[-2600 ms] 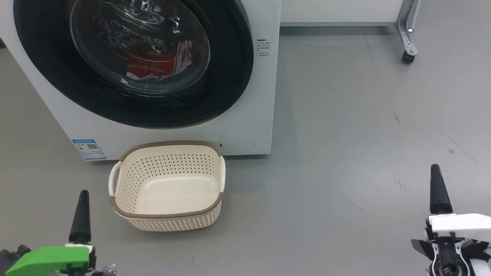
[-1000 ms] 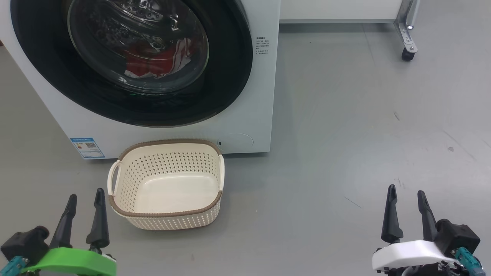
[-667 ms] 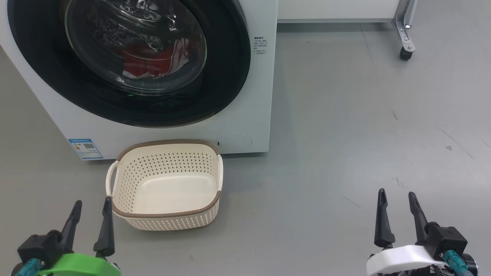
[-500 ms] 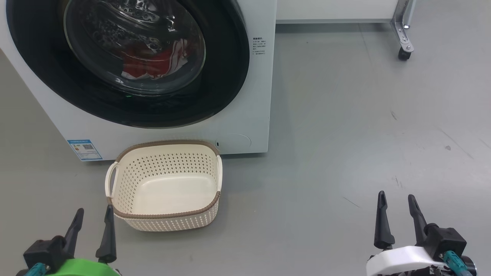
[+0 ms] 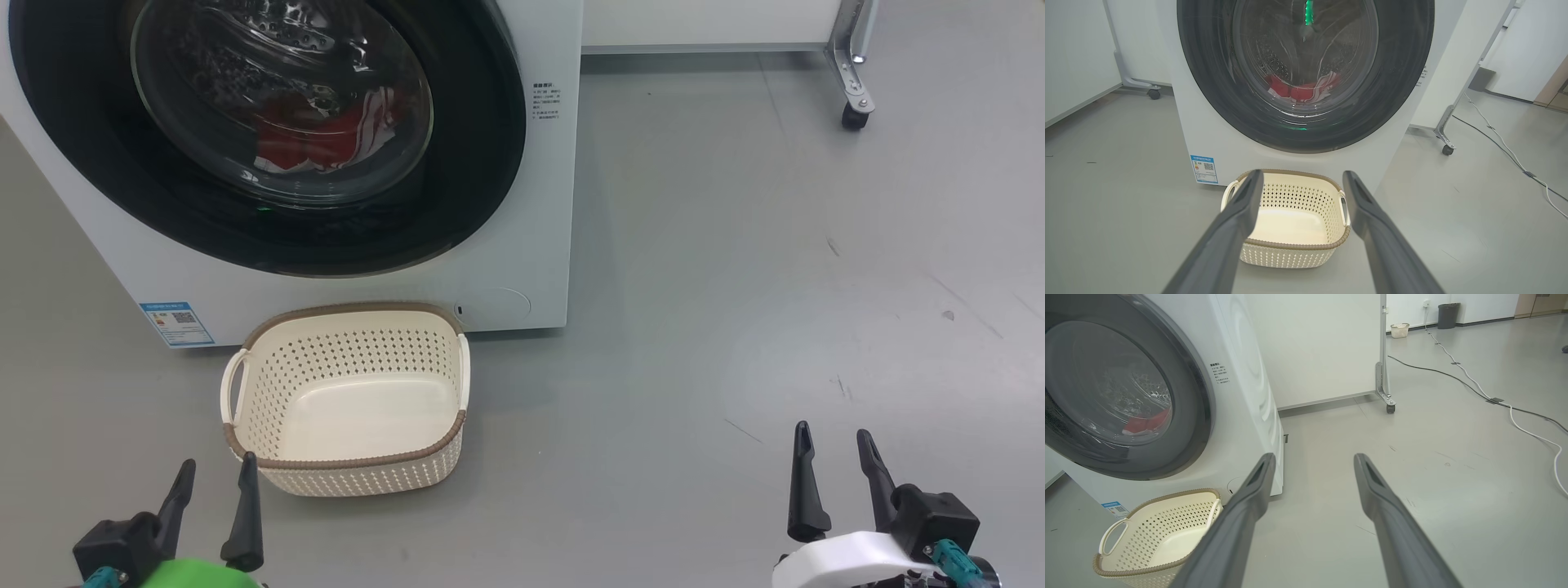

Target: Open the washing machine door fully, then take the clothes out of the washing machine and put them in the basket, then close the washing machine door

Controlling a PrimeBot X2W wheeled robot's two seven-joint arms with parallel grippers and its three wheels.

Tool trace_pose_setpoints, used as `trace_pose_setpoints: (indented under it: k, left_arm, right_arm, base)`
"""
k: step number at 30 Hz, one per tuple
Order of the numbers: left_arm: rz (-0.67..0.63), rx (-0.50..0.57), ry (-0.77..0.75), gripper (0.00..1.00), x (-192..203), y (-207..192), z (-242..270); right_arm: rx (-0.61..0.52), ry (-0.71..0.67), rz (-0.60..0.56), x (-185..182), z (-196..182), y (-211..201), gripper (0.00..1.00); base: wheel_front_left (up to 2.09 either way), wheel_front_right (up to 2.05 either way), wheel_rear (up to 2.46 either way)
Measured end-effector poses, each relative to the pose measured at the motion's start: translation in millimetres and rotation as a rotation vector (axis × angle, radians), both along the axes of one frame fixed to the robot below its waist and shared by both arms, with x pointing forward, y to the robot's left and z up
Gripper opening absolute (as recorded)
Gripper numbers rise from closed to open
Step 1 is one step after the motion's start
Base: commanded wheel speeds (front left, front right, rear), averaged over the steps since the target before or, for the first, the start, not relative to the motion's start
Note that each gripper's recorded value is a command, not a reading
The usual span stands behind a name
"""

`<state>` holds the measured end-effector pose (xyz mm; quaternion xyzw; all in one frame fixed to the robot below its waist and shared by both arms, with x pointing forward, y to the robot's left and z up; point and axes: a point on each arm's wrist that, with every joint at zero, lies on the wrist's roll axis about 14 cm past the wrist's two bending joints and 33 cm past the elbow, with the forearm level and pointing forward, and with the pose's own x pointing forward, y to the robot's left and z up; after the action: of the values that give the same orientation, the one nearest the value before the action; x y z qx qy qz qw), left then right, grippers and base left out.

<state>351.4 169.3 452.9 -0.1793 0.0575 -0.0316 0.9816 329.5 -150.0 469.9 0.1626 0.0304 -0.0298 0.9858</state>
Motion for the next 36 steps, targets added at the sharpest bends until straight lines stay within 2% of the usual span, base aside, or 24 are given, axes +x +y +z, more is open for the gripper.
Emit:
trace_pose_setpoints:
  k: [36]
  left_arm:
    - [0.02, 0.007, 0.029, 1.0, 0, 6, -12]
  right_arm:
    - [-0.003, 0.031, 0.0, 1, -9, 0, 1.0]
  base:
    - [0.0, 0.0, 0.0]
